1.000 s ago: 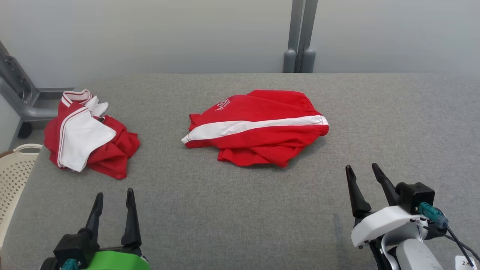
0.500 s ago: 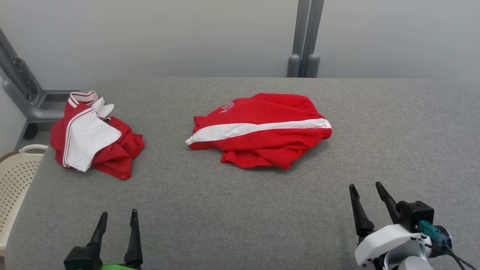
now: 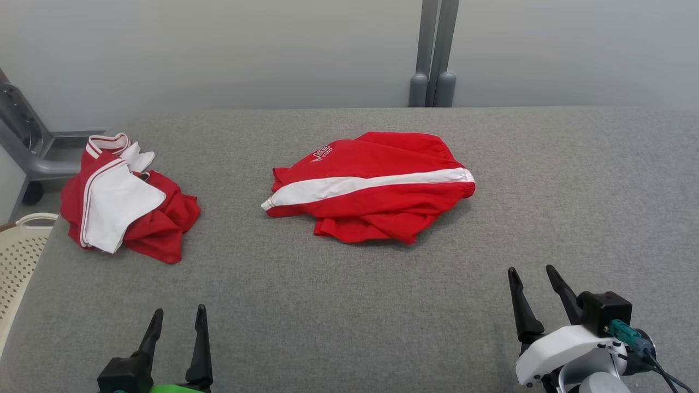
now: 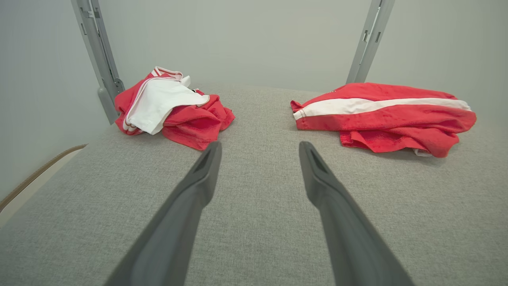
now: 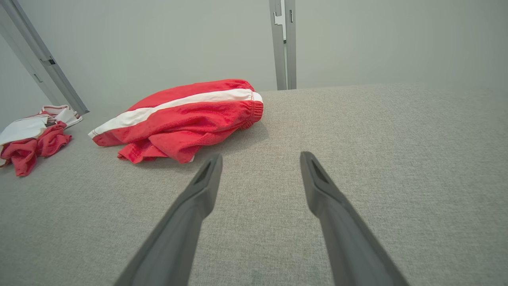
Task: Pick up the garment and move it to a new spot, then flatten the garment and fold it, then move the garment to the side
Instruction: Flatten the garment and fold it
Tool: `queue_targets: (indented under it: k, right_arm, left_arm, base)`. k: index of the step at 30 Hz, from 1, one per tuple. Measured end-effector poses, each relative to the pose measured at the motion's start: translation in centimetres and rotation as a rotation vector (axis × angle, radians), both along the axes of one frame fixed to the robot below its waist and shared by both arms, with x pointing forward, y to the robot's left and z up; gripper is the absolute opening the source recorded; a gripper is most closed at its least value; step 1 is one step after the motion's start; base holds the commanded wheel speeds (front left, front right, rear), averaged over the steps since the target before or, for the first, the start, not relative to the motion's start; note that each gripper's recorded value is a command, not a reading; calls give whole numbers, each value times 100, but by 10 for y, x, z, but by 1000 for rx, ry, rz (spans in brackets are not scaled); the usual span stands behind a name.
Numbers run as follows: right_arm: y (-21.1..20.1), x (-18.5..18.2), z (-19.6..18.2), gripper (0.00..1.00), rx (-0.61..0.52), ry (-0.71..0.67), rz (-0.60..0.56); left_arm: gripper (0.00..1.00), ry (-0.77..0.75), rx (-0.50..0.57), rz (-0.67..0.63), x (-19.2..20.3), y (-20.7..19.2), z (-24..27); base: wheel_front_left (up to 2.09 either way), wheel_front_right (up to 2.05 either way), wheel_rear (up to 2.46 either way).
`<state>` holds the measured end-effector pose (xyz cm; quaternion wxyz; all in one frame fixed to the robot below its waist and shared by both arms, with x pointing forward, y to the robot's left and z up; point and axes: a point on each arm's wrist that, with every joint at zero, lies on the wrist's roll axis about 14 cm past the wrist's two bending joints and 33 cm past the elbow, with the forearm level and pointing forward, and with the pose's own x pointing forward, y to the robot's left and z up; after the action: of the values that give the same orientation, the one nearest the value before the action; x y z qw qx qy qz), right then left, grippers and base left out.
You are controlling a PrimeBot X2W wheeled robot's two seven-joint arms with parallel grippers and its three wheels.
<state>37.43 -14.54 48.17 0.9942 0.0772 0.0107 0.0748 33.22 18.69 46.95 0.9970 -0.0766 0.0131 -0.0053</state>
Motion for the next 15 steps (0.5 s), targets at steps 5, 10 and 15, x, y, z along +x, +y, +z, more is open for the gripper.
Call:
queue_targets:
  k: [5, 10, 15]
  right_arm:
    - [0, 0, -3, 100, 1, 10, -1]
    - [3, 8, -3, 100, -10, 33, 14]
    - [12, 41, 11, 100, -62, 87, 54]
  left_arm:
    - [100, 16, -5, -5, 0, -2, -5]
    - [100, 39, -27, -20, 8, -7, -12]
    - [100, 106, -28, -82, 50, -21, -12]
  base:
    - [0, 0, 0]
    - [0, 0, 0]
    - [0, 0, 0]
